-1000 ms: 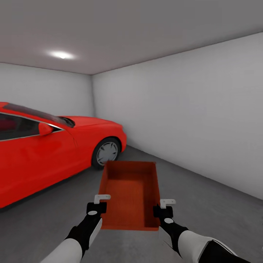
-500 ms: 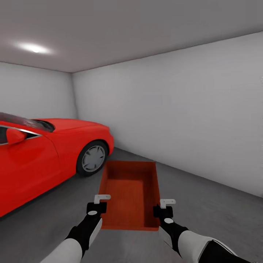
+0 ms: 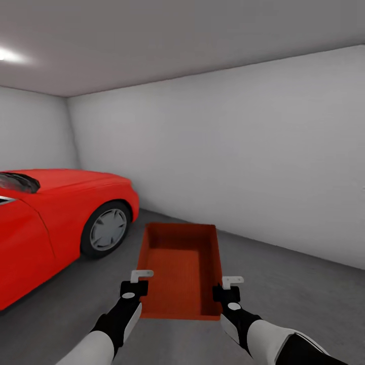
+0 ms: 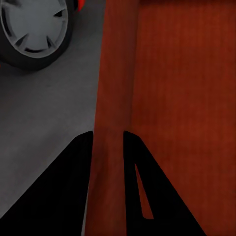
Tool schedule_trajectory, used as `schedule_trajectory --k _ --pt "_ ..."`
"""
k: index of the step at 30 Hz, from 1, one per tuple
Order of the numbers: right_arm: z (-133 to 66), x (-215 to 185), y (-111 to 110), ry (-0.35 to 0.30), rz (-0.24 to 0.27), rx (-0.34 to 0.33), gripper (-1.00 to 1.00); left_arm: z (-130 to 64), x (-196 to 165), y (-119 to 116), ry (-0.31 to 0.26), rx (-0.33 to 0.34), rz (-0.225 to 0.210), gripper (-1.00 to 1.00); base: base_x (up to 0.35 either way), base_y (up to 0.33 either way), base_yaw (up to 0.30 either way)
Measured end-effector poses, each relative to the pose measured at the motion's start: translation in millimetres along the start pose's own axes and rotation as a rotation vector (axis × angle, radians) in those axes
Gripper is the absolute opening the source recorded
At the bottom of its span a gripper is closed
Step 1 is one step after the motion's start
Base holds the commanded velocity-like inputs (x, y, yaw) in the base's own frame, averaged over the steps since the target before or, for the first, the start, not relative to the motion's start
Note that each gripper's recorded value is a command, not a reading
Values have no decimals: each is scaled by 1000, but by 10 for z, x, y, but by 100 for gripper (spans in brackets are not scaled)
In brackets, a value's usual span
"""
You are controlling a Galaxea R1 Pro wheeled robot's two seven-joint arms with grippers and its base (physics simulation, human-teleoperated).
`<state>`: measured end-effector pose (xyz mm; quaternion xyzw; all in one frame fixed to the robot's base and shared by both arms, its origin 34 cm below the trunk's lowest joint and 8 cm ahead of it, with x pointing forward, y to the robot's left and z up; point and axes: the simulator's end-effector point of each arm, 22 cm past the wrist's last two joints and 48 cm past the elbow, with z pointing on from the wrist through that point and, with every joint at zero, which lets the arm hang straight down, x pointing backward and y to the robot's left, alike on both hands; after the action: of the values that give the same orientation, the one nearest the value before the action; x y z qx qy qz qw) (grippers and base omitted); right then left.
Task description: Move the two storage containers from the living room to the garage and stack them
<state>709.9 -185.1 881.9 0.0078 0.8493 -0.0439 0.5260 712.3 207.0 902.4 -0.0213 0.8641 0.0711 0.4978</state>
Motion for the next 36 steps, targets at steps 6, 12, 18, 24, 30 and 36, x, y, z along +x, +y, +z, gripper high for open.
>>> schedule_trajectory --k 6,12,18,24,30,36 --pt "1 -4 0 -1 0 0 -100 0 -4 0 -1 0 0 -100 295 231 -285" --pt "1 -6 -1 -1 1 0 -100 0 -7 0 -1 0 0 -100 295 231 -285" --pt "1 -6 -1 -1 1 0 -100 0 -5 -1 -1 0 0 -100 296 206 -285" --pt "1 -4 1 -1 0 0 -100 -1 -2 1 -1 0 -1 -100 307 151 -132" --pt "1 -6 0 -1 -1 0 -100 -1 -1 0 -1 -1 -1 -100 320 30 -6" --pt "1 -5 0 0 -1 0 -100 -1 0 0 -1 -1 -2 -100 322 2 0"
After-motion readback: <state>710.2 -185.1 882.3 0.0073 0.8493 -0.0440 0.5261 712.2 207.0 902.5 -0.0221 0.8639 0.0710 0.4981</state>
